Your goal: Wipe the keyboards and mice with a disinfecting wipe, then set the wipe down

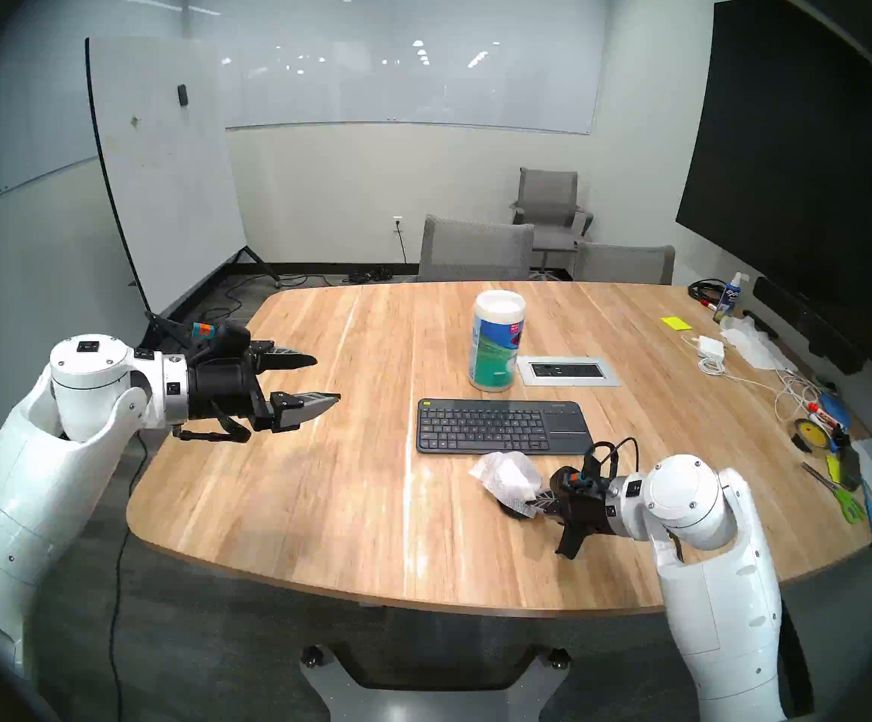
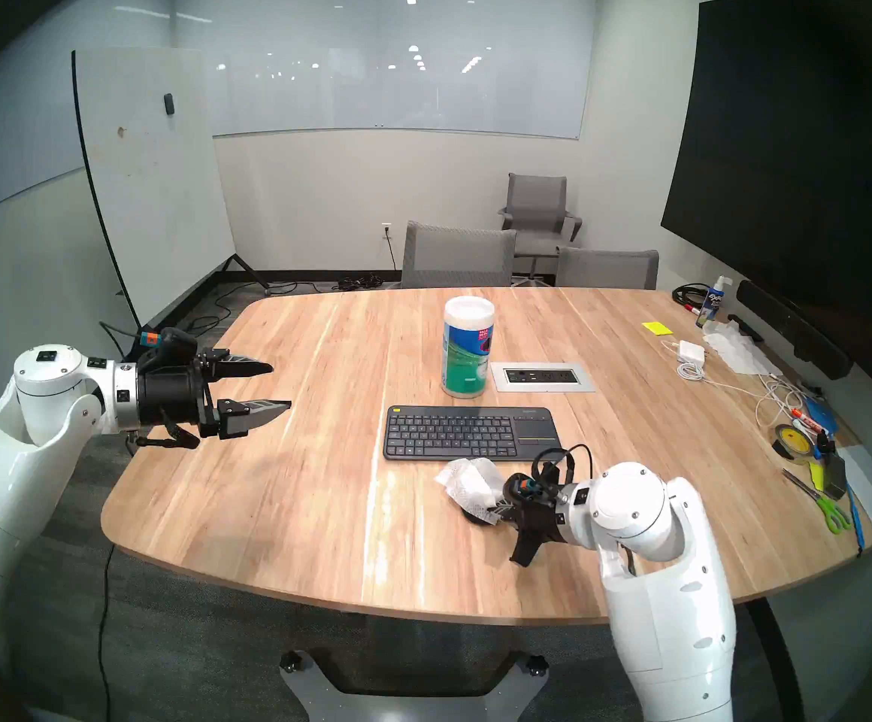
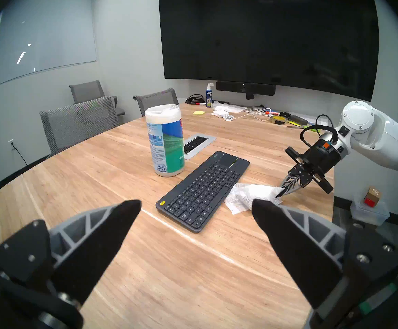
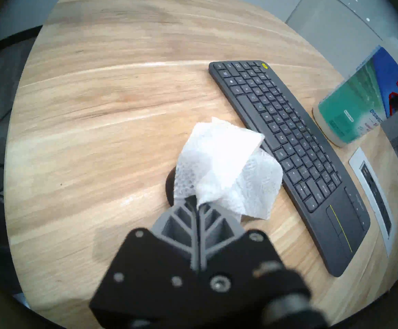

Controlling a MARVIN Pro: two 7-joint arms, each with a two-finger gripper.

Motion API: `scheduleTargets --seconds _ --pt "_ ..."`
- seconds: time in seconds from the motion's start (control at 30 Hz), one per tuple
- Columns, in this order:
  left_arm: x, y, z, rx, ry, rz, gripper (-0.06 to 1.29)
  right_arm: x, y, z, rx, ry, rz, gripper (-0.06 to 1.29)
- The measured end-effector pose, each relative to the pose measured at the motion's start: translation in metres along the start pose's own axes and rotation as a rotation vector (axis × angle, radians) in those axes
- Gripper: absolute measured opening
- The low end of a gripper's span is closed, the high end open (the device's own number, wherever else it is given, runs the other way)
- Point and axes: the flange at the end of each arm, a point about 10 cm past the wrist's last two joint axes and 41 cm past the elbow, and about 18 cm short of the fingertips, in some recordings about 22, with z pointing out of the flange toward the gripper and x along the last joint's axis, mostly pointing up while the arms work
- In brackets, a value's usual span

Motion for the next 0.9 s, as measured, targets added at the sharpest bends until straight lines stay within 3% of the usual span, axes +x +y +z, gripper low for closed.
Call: scheduleTargets --seconds 0.43,0.9 --pt "0.0 0.0 0.0 0.0 0.0 0.0 1.27 -0.017 -0.003 -0.026 0.021 -0.018 -0.028 -0.03" --pt "0.0 0.0 0.0 0.0 0.0 0.0 1.27 -0.045 -0.015 -0.038 0.058 -0.066 -0.082 -0.03"
